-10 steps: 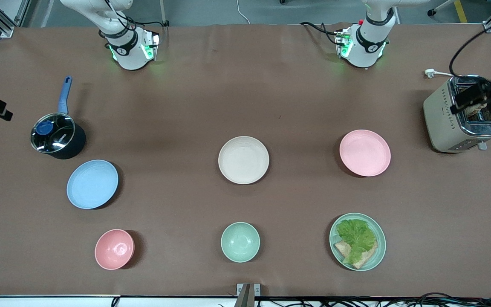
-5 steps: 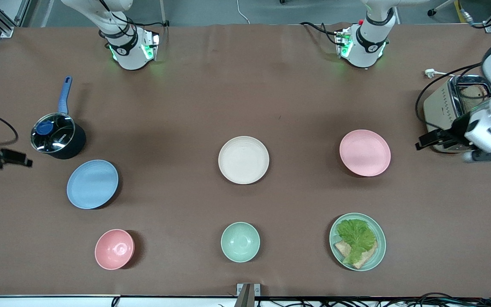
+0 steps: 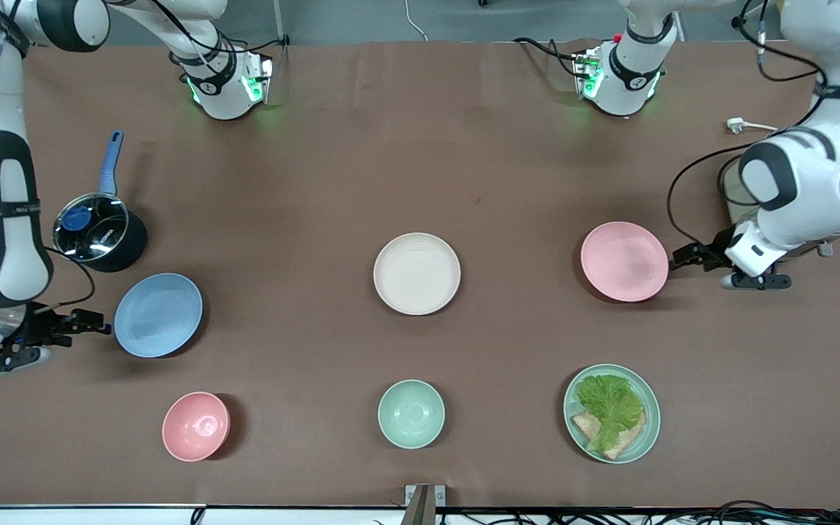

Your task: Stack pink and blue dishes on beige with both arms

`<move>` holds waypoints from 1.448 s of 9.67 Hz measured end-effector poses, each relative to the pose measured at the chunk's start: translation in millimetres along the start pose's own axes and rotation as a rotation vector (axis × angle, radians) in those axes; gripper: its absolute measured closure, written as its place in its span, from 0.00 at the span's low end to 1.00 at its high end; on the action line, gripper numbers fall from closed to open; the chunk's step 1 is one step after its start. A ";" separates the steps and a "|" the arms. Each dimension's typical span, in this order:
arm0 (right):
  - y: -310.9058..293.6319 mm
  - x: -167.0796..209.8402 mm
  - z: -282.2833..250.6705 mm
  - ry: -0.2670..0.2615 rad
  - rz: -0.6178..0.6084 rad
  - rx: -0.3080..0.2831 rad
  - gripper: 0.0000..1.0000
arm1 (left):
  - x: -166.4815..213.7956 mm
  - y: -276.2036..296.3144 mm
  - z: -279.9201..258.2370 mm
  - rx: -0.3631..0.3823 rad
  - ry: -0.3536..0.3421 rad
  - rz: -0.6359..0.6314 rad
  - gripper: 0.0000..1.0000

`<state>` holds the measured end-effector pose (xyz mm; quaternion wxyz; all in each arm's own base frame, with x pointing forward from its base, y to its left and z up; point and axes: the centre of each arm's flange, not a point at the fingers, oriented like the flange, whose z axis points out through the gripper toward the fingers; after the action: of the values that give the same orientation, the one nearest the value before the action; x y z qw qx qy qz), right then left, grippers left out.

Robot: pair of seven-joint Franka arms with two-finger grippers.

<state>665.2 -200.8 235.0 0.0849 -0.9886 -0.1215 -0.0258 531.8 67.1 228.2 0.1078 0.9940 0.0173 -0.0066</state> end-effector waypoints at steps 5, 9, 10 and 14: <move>2.7 -42.5 49.8 -0.033 0.088 0.101 0.15 | -14.1 -7.8 35.2 -0.130 0.007 0.018 0.47; -2.2 -50.1 59.1 -0.050 0.116 0.153 0.48 | -20.5 -9.6 42.2 -0.153 0.006 0.057 0.95; -1.7 -50.4 59.0 -0.050 0.117 0.153 0.67 | -19.0 -7.3 37.9 -0.158 0.010 0.066 0.95; -8.6 -37.3 35.1 -0.072 0.213 0.195 0.95 | -2.8 99.8 -18.6 -0.252 0.025 0.089 0.95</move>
<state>628.0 -195.2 199.2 0.1782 -0.9833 -0.0206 0.0308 532.7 -26.4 267.8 0.2317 0.9724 -0.0249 0.0125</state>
